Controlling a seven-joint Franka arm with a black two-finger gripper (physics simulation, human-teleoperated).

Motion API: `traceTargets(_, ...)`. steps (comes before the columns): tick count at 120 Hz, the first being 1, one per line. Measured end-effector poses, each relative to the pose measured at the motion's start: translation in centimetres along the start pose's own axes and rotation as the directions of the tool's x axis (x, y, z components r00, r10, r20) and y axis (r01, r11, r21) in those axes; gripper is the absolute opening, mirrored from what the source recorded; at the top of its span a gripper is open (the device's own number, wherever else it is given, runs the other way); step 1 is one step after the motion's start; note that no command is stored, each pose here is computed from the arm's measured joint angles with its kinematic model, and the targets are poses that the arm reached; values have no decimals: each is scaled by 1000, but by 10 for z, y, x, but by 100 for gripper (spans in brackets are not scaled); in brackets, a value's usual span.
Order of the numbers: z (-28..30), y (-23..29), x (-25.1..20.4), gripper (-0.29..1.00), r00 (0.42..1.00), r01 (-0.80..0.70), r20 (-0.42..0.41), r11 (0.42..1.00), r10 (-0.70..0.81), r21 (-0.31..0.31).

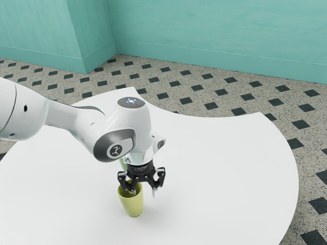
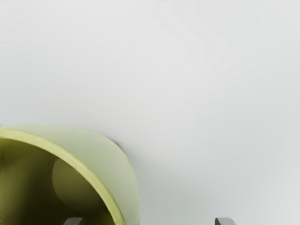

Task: Place the right cup onto the left cup

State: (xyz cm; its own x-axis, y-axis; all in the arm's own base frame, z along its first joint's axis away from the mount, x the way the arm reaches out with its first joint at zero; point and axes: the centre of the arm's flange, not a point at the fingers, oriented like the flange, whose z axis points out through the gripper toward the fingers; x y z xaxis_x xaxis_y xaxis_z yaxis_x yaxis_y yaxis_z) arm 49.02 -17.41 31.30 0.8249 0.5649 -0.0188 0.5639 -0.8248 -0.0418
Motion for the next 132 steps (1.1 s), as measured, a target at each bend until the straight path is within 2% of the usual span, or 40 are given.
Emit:
traceTargets(19, -2, -1, -1, 12, 1000, 7, -2, 1000, -7, 2)
traceTargets(48, -2, -3, -2, -3, 1000, 16, 1, 1000, -16, 11)
traceTargets(99, -12, -6, -1, -6, 1000, 22, -2, 999, -22, 31)
traceTargets(132, -95, 9, 28, -6, 997, -1, -83, 1000, 3, 25)
